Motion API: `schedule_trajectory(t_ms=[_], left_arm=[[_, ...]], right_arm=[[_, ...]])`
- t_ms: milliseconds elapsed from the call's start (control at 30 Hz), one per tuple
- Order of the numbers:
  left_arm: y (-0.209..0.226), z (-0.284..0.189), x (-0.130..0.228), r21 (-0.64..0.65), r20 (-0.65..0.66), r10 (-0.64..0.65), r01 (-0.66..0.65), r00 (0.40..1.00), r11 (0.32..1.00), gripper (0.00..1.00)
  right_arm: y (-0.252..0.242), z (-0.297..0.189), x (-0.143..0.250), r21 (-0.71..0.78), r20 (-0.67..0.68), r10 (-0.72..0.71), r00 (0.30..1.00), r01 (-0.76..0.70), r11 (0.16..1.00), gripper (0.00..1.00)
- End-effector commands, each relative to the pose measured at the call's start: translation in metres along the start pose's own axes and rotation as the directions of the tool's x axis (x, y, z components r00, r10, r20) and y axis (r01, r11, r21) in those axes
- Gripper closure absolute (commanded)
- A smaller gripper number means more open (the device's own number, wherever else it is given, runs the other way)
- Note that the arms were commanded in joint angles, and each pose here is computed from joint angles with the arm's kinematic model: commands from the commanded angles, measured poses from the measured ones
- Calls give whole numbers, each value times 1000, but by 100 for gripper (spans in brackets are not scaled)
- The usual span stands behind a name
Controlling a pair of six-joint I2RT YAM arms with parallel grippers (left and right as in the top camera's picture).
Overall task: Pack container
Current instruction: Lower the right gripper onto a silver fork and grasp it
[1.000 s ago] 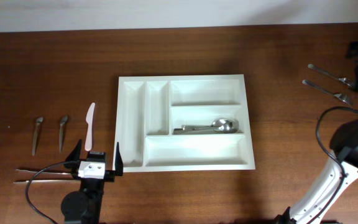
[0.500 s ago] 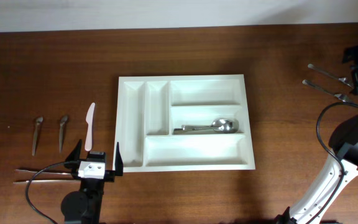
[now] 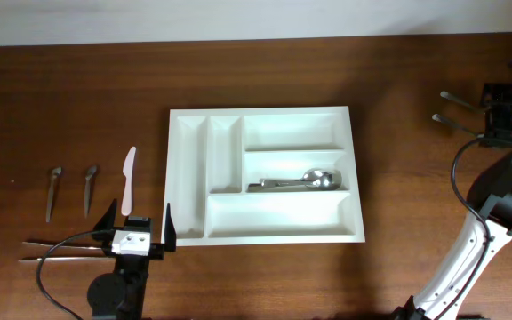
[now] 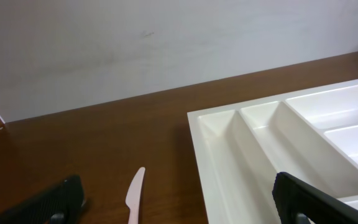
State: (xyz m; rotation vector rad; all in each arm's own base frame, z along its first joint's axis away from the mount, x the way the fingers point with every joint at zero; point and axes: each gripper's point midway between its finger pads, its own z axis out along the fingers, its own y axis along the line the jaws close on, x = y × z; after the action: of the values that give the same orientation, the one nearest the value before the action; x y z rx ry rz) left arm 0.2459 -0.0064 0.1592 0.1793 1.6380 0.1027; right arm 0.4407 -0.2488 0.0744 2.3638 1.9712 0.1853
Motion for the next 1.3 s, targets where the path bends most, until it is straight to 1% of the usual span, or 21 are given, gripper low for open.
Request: schedule_trajectory(t_ms=[0, 133, 467, 567, 867, 1267], left_arm=[[2, 0, 2, -13, -1, 16, -16, 1000, 1000, 1], [2, 0, 2, -13, -1, 16, -16, 1000, 1000, 1], [2, 0, 2, -13, -1, 16, -16, 1000, 1000, 1], [2, 0, 2, -13, -1, 16, -16, 1000, 1000, 1], [2, 0, 2, -13, -1, 16, -16, 1000, 1000, 1], [2, 0, 2, -13, -1, 16, -16, 1000, 1000, 1]], right_arm=[[-2, 21, 2, 35, -13, 53, 998, -53, 998, 1], [-2, 38, -1, 44, -20, 59, 998, -58, 997, 1], [0, 61, -5, 55, -18, 99, 995, -97, 994, 1], [-3, 67, -3, 72, -29, 150, 988, -147, 986, 1], [-2, 71, -6, 69, -11, 183, 983, -181, 981, 1], [-14, 84, -4, 116, -13, 205, 979, -202, 973, 1]])
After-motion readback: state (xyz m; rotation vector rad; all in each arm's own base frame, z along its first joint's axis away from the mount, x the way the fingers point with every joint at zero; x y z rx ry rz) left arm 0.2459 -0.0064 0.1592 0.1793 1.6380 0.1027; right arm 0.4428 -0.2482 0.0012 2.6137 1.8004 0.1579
